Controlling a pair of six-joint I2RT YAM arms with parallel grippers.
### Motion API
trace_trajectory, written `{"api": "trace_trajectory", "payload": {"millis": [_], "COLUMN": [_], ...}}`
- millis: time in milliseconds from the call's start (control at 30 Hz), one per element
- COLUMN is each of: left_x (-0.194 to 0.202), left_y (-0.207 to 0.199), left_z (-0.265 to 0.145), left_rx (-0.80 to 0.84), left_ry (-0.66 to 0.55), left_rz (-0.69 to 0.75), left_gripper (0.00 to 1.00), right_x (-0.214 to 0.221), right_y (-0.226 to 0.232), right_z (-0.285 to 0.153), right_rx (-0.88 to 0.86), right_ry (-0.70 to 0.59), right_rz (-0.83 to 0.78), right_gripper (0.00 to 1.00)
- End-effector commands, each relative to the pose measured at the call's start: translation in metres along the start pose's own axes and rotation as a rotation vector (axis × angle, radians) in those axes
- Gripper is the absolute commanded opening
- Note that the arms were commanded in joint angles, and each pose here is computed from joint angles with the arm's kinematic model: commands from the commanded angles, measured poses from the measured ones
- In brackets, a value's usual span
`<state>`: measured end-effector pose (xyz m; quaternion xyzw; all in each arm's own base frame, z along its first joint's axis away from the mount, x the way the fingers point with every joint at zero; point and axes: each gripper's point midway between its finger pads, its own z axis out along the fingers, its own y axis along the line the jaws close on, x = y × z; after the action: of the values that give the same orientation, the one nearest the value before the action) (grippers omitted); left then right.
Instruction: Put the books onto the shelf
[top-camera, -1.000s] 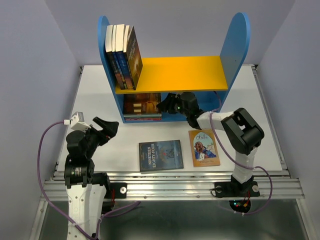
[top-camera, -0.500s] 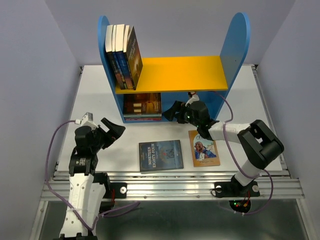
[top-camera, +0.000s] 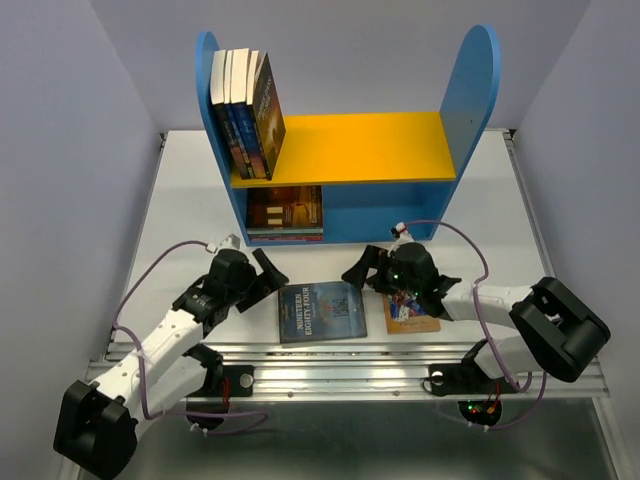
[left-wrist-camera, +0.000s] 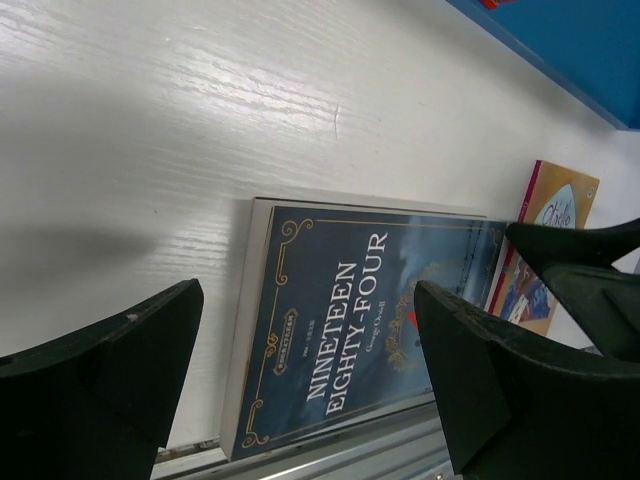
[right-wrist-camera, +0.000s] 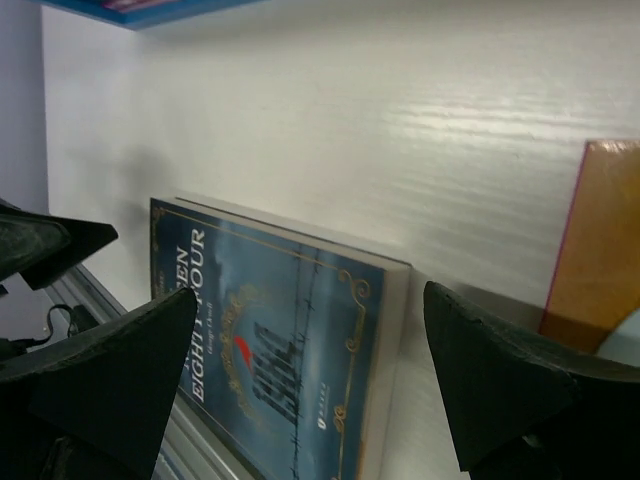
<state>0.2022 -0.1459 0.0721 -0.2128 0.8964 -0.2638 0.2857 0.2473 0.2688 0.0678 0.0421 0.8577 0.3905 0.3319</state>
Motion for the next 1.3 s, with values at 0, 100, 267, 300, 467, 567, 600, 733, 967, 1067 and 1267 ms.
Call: {"api": "trace_trajectory", "payload": {"millis": [0,100,267,300,467,567,600,733,967,1067,1267], "left_x": [0.001,0.014,0.031,0.034,0.042,0.051,0.053,0.055,0.050,0.049,0.044], "left_y": [0.005,0.003,0.004,0.005,-0.004,-0.001,-0.001,0.008,0.008,0.008,0.002], "left_z": [0.011,0.016,0.025,0.026,0.033,0.038,0.039,0.043,0.041,0.041,0.042], "left_rx": [-0.010,0.032,0.053,0.055,0.103,0.084,0.078,0.032,0.035,0.033,0.036], "left_ry": [-0.025,0.018,0.067,0.076,0.092,0.123,0.129,0.132,0.092,0.086,0.074], "left_rz": [-0.016,-0.013,-0.003,-0.006,0.002,0.017,0.020,0.008,-0.025,-0.029,-0.017], "left_gripper": [0.99,0.98,0.83,0.83,0.74,0.62,0.58,0.36,0.34,0.34,0.34], "right_x": [0.021,0.030,0.038,0.039,0.037,0.035,0.033,0.026,0.007,0.007,0.028], "right_y": [-0.002,-0.005,-0.001,0.001,0.007,0.020,0.025,0.052,0.090,0.092,0.059], "right_z": [-0.009,-0.007,-0.001,0.000,0.000,-0.004,-0.005,-0.010,-0.033,-0.041,-0.037], "right_rx": [0.006,0.017,-0.008,-0.014,-0.020,-0.060,-0.080,-0.154,-0.243,-0.247,-0.145], "right_ry": [0.053,0.079,0.111,0.118,0.111,0.109,0.108,0.126,0.089,0.095,0.149], "right_rz": [0.035,0.049,0.070,0.073,0.089,0.091,0.089,0.068,0.018,0.012,0.026], "right_gripper": [1.00,1.00,1.00,1.00,1.00,1.00,1.00,1.00,1.00,0.99,0.90]}}
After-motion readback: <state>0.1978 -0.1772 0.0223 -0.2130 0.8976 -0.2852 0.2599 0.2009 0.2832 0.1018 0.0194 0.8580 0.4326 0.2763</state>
